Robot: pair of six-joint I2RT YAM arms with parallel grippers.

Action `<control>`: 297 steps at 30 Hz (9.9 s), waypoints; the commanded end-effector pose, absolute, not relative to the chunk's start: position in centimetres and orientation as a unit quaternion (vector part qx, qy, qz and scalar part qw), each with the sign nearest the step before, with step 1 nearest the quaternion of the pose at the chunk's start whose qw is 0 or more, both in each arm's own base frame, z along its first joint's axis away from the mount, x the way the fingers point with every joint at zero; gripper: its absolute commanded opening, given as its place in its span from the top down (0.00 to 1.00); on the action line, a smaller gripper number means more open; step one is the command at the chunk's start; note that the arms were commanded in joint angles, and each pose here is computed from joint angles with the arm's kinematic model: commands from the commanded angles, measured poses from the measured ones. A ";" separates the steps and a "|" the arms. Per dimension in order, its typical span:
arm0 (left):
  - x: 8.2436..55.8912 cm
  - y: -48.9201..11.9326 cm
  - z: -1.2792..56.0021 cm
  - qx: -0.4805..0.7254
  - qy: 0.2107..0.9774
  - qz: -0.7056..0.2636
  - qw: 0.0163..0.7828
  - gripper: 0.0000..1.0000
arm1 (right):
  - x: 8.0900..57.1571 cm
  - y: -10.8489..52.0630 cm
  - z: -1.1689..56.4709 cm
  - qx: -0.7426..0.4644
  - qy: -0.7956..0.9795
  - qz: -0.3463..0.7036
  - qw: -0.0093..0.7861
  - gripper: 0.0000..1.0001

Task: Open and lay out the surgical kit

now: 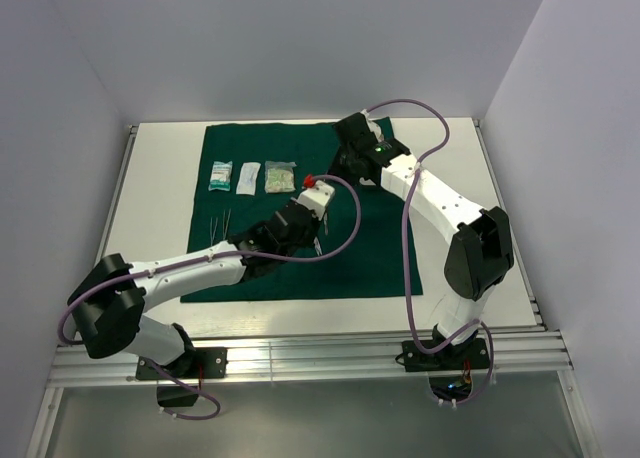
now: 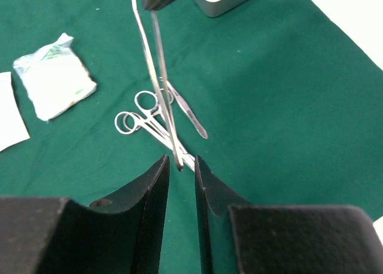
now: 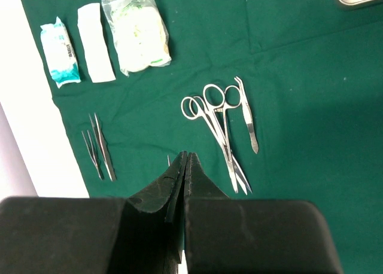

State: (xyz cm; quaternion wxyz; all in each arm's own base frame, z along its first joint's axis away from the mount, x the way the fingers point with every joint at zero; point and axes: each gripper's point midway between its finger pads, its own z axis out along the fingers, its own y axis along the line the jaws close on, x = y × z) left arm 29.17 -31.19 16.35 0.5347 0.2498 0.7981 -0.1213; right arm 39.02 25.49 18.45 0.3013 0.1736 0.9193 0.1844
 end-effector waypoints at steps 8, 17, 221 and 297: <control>30.6 -31.0 19.3 0.219 0.785 -0.100 0.571 0.79 | 38.6 26.0 18.8 0.171 0.919 0.190 0.301 1.00; 30.5 -31.1 18.9 0.227 0.784 -0.099 0.569 1.00 | 38.3 26.9 18.7 0.160 0.920 0.211 0.290 1.00; 30.8 -11.7 2.1 -0.009 0.980 -0.056 0.193 1.00 | 38.1 28.9 23.2 -0.055 0.839 0.479 0.253 0.00; 37.9 -14.1 19.9 0.007 0.878 -0.083 0.472 0.59 | 43.0 26.1 3.8 -0.049 0.967 0.116 0.220 0.66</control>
